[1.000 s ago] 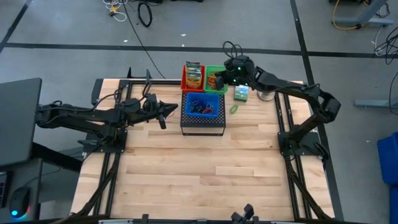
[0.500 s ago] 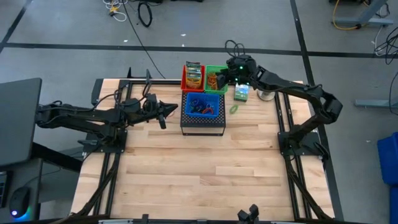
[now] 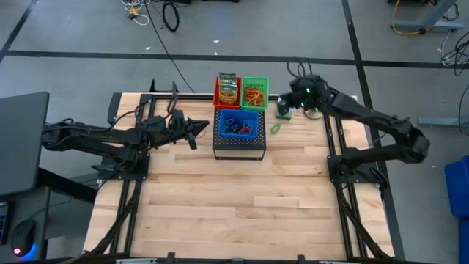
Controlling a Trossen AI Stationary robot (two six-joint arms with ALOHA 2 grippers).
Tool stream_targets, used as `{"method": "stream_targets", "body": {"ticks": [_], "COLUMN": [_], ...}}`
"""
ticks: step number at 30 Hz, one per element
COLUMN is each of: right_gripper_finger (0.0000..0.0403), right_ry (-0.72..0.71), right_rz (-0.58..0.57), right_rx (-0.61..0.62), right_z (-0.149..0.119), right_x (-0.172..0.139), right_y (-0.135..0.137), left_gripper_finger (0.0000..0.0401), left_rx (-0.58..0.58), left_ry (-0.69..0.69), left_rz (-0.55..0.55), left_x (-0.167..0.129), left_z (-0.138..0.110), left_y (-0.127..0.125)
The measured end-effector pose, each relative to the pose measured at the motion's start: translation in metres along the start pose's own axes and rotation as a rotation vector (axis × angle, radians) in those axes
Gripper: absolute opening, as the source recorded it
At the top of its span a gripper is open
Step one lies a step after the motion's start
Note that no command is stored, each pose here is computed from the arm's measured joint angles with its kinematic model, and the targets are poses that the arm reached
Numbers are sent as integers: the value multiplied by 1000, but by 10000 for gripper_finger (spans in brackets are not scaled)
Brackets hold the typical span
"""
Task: Pick & Place Office Desk Supplies
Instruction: Put the green spring keychain into the green bin on the shelf
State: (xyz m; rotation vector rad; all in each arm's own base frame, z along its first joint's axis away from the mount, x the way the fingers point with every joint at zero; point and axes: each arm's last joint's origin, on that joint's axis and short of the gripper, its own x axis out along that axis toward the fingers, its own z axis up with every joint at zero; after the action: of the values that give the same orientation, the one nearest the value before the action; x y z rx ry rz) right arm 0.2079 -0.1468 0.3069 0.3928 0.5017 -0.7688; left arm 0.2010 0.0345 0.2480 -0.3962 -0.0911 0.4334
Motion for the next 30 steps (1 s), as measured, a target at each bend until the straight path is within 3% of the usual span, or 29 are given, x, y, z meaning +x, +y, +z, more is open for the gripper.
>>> {"method": "stream_targets", "body": {"ticks": [10, 20, 24, 30], "right_gripper_finger": [6, 14, 47, 131], "right_ry": [117, 208, 209, 309], "right_rz": [-25, -135, -176, -208], "right_rx": [283, 446, 459, 459], "right_z": [-82, -111, -114, -130], "right_x": [0, 36, 53, 75], "right_y": [-16, -24, -29, -32], "left_gripper_finger": [9, 9, 9, 9], "left_rx": [47, 59, 57, 57], "left_ry": [-3, -9, -8, -7], "left_rz": [11, 42, 41, 40], "left_x": [0, 2, 2, 2], "left_z": [0, -1, -1, -1], "left_y": [0, 3, 3, 2]}}
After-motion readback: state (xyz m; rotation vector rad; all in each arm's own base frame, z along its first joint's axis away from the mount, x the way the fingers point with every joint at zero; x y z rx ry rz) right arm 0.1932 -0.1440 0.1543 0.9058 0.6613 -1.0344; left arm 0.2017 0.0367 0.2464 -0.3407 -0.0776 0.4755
